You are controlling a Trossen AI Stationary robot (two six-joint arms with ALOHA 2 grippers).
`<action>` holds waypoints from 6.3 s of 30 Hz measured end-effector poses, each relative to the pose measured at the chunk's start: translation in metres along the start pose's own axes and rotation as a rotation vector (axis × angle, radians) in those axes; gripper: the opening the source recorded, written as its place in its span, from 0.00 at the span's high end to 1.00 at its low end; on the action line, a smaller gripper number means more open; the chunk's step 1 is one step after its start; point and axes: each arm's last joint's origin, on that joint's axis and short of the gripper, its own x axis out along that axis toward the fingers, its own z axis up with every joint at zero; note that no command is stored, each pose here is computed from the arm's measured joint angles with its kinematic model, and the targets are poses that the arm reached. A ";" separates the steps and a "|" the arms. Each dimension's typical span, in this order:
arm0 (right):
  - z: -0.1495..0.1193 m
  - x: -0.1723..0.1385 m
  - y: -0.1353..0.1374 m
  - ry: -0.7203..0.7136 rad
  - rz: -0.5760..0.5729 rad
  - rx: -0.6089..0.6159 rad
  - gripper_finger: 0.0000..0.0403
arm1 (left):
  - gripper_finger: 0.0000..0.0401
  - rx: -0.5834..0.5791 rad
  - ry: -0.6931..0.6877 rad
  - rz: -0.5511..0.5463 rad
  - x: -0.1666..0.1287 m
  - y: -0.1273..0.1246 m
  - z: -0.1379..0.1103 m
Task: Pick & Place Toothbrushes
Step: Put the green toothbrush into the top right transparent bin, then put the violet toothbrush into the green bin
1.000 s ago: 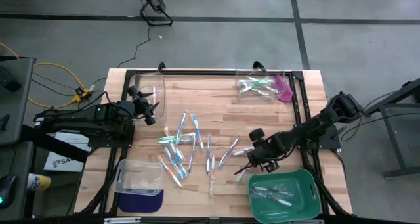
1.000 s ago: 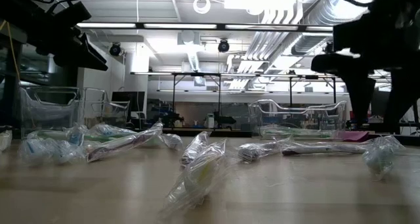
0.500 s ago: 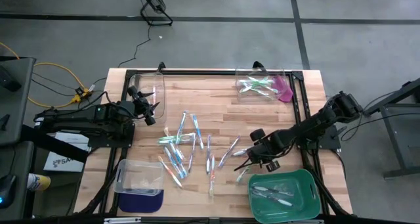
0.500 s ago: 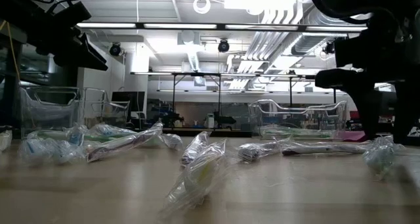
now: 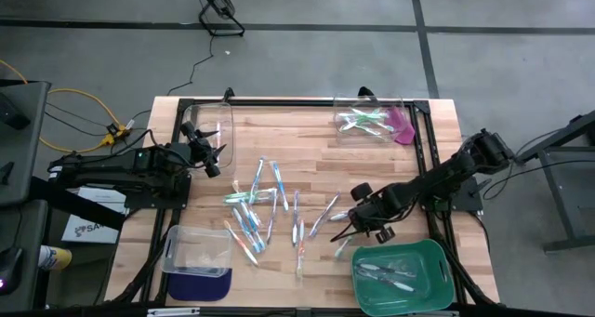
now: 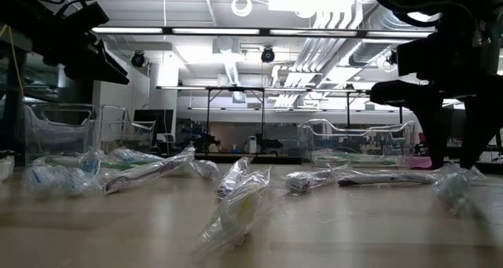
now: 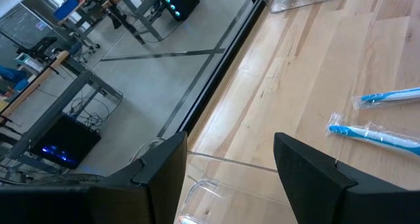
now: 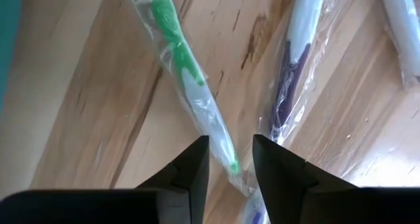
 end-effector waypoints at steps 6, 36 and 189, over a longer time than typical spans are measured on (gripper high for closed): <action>0.002 0.004 0.001 0.001 0.020 -0.001 0.74 | 0.45 0.000 0.000 0.000 0.000 0.000 0.000; 0.004 0.019 0.003 0.040 0.052 0.027 0.93 | 0.45 0.001 0.001 -0.001 0.000 0.000 0.000; -0.028 -0.090 -0.132 -0.026 0.232 0.773 0.73 | 0.45 -0.007 0.017 -0.020 0.000 -0.001 -0.002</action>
